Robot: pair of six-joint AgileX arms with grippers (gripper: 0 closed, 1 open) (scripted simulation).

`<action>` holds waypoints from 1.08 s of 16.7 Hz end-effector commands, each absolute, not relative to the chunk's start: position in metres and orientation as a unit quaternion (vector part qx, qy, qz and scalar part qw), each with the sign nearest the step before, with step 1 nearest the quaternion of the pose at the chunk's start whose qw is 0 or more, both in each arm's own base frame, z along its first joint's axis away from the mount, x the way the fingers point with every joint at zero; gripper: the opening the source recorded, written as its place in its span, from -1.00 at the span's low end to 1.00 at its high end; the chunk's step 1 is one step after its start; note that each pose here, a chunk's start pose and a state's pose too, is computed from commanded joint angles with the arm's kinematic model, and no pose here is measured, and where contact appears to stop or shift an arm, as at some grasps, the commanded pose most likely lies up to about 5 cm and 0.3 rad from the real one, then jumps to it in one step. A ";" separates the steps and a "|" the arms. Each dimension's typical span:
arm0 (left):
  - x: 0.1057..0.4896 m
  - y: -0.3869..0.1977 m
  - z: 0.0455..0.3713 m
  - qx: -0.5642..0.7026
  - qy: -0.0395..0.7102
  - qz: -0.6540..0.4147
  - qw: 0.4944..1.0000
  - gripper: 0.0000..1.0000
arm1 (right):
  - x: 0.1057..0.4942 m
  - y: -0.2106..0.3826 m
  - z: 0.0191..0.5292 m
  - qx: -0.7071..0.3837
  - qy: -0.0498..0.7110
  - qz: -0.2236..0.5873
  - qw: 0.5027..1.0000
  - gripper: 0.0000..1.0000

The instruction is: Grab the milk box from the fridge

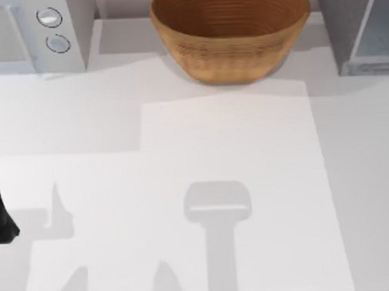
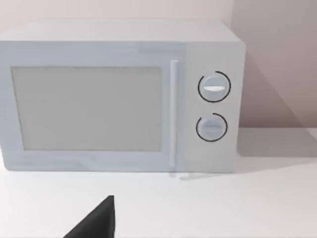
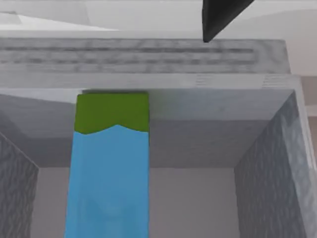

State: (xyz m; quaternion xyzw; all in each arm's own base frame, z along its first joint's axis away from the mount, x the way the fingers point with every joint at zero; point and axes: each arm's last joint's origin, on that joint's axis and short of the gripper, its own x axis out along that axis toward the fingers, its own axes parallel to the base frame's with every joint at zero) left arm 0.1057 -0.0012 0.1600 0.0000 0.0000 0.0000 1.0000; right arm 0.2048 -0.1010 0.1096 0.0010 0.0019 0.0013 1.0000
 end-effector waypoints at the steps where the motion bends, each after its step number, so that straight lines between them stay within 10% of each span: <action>1: 0.106 -0.001 0.160 0.000 0.000 0.000 1.000 1.00 | 0.208 -0.102 0.109 0.002 0.003 0.002 1.000 1.00; 18: 0.106 -0.001 0.160 0.000 0.000 0.000 1.000 1.00 | 0.403 -0.107 0.118 -0.003 0.001 -0.005 1.000 1.00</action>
